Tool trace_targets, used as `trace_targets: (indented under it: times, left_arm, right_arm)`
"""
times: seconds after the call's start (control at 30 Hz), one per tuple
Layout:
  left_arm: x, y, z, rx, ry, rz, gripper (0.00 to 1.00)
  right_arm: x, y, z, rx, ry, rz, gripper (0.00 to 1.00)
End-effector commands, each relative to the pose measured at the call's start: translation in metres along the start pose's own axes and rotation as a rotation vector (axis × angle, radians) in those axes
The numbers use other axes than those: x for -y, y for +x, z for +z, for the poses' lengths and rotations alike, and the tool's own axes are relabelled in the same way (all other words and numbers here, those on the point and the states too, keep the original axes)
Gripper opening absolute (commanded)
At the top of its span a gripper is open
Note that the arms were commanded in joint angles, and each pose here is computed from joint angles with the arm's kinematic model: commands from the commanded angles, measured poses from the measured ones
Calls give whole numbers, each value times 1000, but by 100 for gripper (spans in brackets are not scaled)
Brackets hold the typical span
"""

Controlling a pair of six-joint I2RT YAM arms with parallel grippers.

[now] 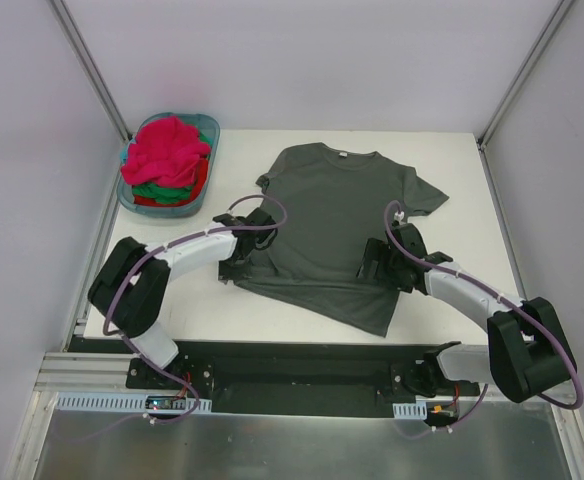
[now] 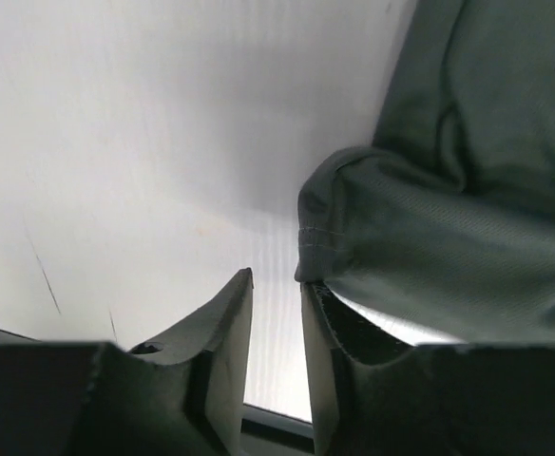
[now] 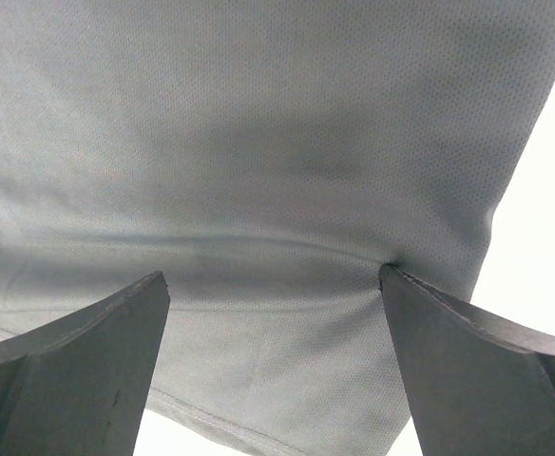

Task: Fold and stack the t-shirts
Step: Flatten out the tshirt

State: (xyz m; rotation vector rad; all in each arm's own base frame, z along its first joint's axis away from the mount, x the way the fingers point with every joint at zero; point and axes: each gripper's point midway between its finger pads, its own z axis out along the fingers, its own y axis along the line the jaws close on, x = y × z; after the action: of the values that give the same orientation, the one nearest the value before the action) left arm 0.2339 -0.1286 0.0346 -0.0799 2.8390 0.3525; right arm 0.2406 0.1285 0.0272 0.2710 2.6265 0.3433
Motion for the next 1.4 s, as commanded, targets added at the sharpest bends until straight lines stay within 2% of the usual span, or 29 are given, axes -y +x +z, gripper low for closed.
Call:
trace_targets:
  times: [0.0, 0.17, 0.33, 0.43, 0.5, 0.53, 0.57, 0.7, 0.77, 0.9, 1.07, 1.13, 1.23, 1.37]
  left_arm:
    - [-14, 23, -19, -26, 50, -78, 25]
    - [-22, 45, -30, -28, 126, -106, 23]
    - [-31, 58, -33, -47, 126, -115, 36]
    - [-28, 63, -39, -53, 173, -135, 50]
    - [-15, 49, -56, -13, 267, -134, 68]
    - [-4, 40, -65, 15, 336, -122, 89]
    - [8, 31, -76, 52, 422, -101, 99]
    - [65, 8, -126, 111, 790, -31, 99]
    - [85, -11, -137, 145, 867, -24, 99]
    - [115, -58, -129, 184, 850, -22, 99]
    - [142, -103, -86, 113, 823, -50, 99]
    - [146, -112, -64, 63, 831, -71, 99]
    - [141, -125, -25, 36, 760, -103, 99]
    - [131, -142, -3, 24, 755, -125, 99]
  right_arm:
    - [23, 22, -1, -72, 89, -8, 96]
    - [23, 26, -6, -86, 77, -18, 96]
    - [7, 29, -25, -95, -32, -52, 96]
    - [1, 25, -44, -52, -84, -76, 96]
    - [-1, 27, -56, -36, -114, -91, 96]
    - [-1, 27, -62, -26, -120, -84, 96]
    - [0, 29, -67, -24, -122, -78, 96]
    - [4, 46, -78, -47, -142, -72, 96]
    - [1, 53, -78, -55, -171, -71, 96]
    - [-1, 68, -74, -92, -185, -69, 96]
    - [-10, 88, -68, -159, -191, -114, 96]
    - [-10, 96, -65, -185, -183, -124, 96]
    - [-12, 105, -62, -217, -179, -138, 96]
    - [-14, 116, -58, -252, -173, -164, 96]
